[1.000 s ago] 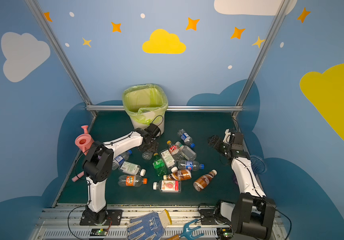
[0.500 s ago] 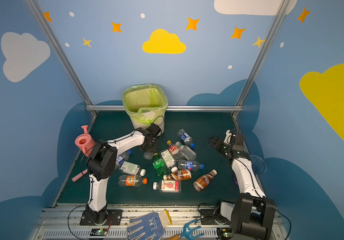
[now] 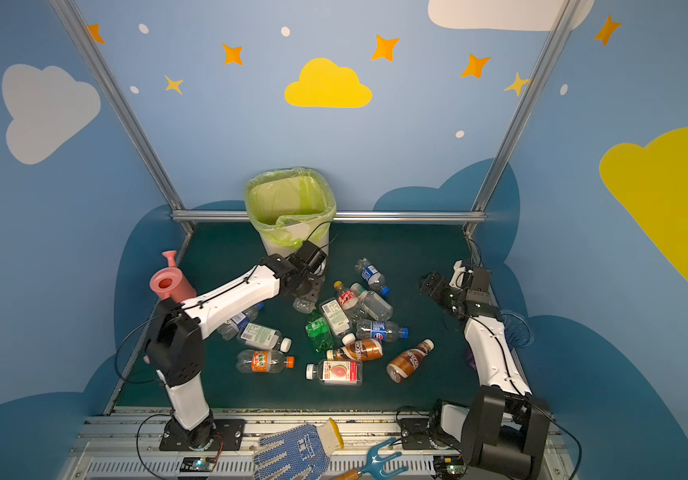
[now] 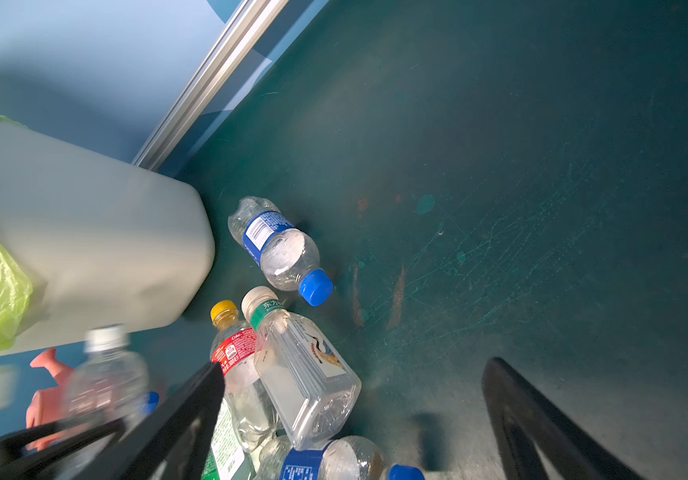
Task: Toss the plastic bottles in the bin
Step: 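Lift the white-capped bottle with the left gripper and release it over the bin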
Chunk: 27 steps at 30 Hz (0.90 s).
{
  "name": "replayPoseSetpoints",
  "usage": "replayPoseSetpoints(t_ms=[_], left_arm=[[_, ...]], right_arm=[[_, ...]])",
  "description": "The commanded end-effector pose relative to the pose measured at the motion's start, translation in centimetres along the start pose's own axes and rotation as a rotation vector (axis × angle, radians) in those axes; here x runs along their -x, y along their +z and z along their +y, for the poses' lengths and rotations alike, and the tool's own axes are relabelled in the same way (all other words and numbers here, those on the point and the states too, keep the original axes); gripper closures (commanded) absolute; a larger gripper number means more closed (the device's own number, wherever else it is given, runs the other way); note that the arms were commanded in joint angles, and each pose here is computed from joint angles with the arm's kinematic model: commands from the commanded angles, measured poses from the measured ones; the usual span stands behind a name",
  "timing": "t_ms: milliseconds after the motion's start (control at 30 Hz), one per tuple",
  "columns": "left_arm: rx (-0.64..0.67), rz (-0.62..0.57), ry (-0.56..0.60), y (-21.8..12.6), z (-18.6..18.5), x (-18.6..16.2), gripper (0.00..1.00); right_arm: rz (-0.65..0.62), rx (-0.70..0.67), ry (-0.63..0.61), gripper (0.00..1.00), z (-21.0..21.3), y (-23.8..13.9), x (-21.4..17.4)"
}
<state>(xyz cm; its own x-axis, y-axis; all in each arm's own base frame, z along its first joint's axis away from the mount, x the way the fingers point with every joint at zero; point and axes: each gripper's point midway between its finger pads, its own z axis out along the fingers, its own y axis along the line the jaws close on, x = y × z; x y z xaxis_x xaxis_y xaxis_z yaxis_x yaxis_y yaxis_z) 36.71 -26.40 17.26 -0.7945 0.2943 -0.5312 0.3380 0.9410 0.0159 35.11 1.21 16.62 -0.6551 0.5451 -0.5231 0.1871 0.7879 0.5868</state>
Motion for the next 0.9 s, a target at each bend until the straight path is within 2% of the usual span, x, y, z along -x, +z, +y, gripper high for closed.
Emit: replayPoseSetpoints(t_ms=[0, 100, 167, 267, 333, 400, 467, 533, 600, 667, 733, 800, 867], left_arm=[[-0.034, -0.265, 0.067, -9.2, -0.2, 6.1, 0.54], [-0.029, -0.558, 0.095, -18.0, 1.0, 11.0, 0.52], [0.034, -0.762, 0.105, -24.9, 2.9, 13.7, 0.49], [0.141, -1.002, 0.091, -34.3, 5.7, 16.4, 0.47], [0.166, -1.128, 0.081, -38.6, 6.6, 17.2, 0.46], [0.171, -1.210, 0.077, -40.9, 7.0, 17.9, 0.44], [0.170, -1.223, 0.046, -40.4, 7.7, 19.0, 0.42], [0.125, -1.155, -0.024, -37.1, 8.9, 20.1, 0.42], [0.066, -1.013, -0.116, -31.0, 10.5, 21.1, 0.42], [0.046, -0.805, -0.210, -22.6, 12.8, 21.4, 0.42], [0.044, -0.645, -0.281, -17.2, 14.7, 21.2, 0.38], [0.027, -0.585, -0.311, -16.4, 15.0, 21.6, 0.25], [-0.010, -0.656, -0.265, -19.5, 14.3, 23.1, 0.14]], right_arm=[[-0.027, 0.030, -0.019, 0.03, 1.1, -0.9, 1.0], [-0.035, 0.043, -0.022, 0.03, 1.5, -1.0, 1.4], [-0.041, 0.051, -0.024, 0.03, 1.8, -1.1, 1.7], [-0.046, 0.058, -0.028, 0.03, 2.1, -1.3, 1.9], [-0.050, 0.063, -0.027, 0.03, 2.2, -1.3, 2.1], [-0.051, 0.069, -0.026, 0.03, 2.3, -1.3, 2.1], [-0.048, 0.077, -0.025, 0.03, 2.4, -1.3, 2.1], [-0.045, 0.082, -0.025, 0.03, 2.6, -1.3, 2.0], [-0.047, 0.081, -0.026, 0.03, 2.5, -1.4, 2.0], [-0.047, 0.081, -0.025, 0.03, 2.6, -1.5, 1.9], [-0.052, 0.081, -0.033, 0.03, 2.6, -1.8, 1.9], [-0.058, 0.074, -0.045, 0.03, 2.6, -2.0, 2.0], [-0.062, 0.062, -0.047, 0.03, 2.3, -2.1, 1.9]])
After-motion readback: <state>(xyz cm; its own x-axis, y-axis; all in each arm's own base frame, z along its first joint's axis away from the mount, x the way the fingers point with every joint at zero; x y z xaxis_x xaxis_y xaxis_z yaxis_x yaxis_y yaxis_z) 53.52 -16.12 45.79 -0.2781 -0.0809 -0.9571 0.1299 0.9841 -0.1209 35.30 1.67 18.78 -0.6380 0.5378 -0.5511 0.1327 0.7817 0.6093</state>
